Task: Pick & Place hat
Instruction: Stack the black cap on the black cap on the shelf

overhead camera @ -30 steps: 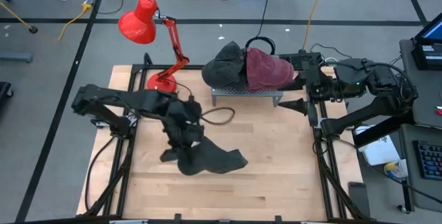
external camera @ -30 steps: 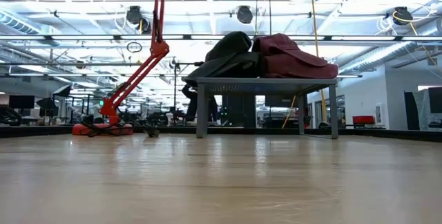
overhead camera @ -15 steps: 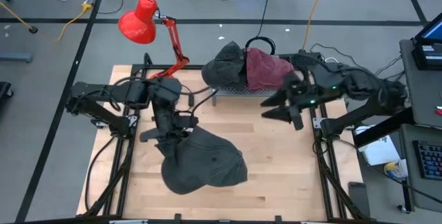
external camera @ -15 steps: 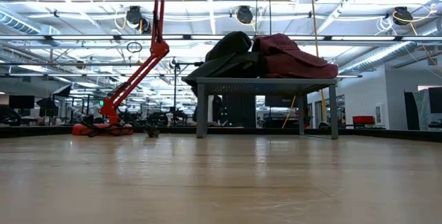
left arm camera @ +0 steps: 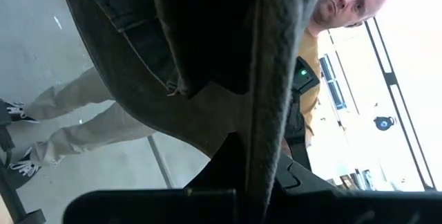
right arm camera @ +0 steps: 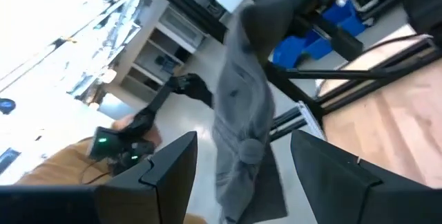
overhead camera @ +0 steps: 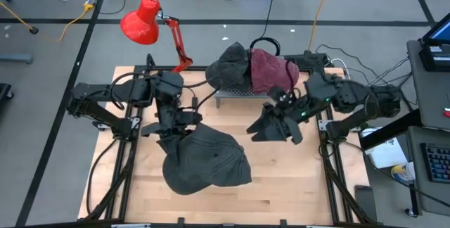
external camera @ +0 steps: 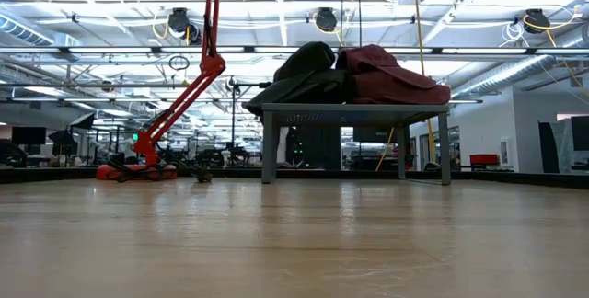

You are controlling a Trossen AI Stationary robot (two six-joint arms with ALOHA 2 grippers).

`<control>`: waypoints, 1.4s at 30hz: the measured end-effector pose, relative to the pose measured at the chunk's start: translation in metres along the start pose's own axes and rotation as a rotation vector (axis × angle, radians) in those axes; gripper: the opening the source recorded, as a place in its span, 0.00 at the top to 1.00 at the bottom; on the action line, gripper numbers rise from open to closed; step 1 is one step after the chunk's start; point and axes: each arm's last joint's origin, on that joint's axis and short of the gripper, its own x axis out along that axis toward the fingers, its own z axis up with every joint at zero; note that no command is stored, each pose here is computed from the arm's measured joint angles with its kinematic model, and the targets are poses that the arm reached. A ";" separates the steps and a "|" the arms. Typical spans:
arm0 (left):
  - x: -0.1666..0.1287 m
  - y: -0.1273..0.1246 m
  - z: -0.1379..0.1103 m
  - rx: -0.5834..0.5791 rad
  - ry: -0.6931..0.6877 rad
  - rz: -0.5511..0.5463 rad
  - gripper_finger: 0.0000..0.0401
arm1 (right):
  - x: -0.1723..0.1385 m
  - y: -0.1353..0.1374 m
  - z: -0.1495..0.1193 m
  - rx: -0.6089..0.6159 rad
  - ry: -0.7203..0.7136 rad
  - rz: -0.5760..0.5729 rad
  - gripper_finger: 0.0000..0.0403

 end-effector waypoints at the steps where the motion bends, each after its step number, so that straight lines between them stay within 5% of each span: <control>1: -0.001 0.000 0.000 0.003 0.000 -0.001 0.98 | 0.004 -0.001 -0.002 0.002 0.006 -0.008 0.44; 21: -0.003 0.001 0.001 0.022 -0.007 0.003 0.98 | 0.048 0.002 -0.024 -0.003 0.047 0.062 0.45; 25: -0.003 0.001 0.001 0.021 -0.022 0.016 0.98 | 0.048 0.007 -0.022 0.036 0.026 0.101 0.56; 31: -0.005 0.002 0.002 0.023 -0.052 0.040 0.97 | 0.048 0.010 -0.023 0.049 0.021 0.123 0.91; 38: -0.012 0.008 0.005 0.051 -0.128 0.121 0.84 | 0.036 0.022 -0.016 0.059 -0.036 0.201 0.93; 42: -0.015 0.018 0.001 0.080 -0.184 0.275 0.81 | 0.030 0.029 -0.011 0.053 -0.076 0.256 0.93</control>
